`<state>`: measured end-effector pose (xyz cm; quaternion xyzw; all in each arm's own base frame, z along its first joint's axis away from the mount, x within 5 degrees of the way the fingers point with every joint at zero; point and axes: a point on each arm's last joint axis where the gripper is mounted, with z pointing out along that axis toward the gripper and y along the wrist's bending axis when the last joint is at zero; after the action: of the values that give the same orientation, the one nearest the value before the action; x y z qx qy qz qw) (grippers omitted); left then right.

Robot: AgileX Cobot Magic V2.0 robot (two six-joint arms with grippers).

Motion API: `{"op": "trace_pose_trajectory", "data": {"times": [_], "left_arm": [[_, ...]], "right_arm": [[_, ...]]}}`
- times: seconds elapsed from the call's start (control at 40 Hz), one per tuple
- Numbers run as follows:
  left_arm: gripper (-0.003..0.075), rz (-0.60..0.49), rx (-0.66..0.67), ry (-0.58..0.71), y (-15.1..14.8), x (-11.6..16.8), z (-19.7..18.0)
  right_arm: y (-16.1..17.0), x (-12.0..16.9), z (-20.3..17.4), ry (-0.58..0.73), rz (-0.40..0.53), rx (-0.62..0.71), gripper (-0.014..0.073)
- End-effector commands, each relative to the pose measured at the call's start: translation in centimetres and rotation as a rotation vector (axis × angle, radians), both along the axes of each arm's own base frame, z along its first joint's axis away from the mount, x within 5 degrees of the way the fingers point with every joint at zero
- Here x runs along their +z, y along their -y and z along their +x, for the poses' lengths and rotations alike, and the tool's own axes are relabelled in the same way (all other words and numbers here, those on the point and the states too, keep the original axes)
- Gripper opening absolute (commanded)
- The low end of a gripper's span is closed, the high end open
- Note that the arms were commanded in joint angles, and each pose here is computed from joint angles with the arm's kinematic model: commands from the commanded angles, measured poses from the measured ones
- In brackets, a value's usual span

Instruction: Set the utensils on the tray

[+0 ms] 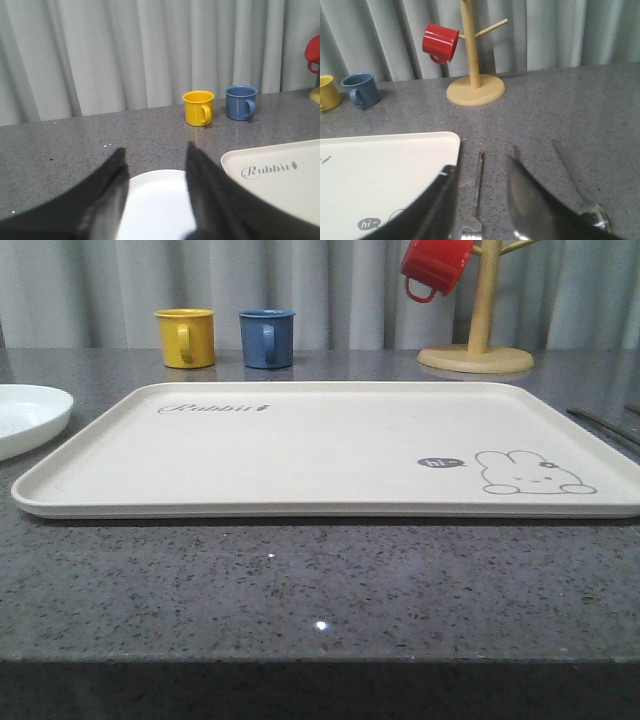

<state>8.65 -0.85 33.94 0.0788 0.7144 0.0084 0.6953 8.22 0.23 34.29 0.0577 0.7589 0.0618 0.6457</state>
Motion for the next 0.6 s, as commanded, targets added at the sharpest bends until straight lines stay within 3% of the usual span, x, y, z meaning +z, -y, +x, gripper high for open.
{"op": "trace_pose_trajectory", "data": {"times": [0.0, 0.075, 0.35, 0.575], "left_arm": [[0.059, -0.016, 0.003, 0.096, 0.0, 1.7, 0.0], [0.0648, -0.016, 0.003, 0.096, 0.0, 1.7, 0.0], [0.0584, -0.027, -0.001, 0.092, 0.0, 1.7, 0.0], [0.0568, 0.031, -0.005, -0.191, 0.4, 2.3, 3.4]], "right_arm": [[0.2, 1.6, 0.1, 0.091, -0.017, -0.02, 0.0537], [0.2, 1.6, 0.1, 0.091, -0.017, -0.02, 0.0601], [0.2, 1.6, 0.1, 0.091, -0.017, -0.02, 0.0602], [0.2, 1.6, 0.1, 0.091, -0.017, -0.02, 0.0602]]}}
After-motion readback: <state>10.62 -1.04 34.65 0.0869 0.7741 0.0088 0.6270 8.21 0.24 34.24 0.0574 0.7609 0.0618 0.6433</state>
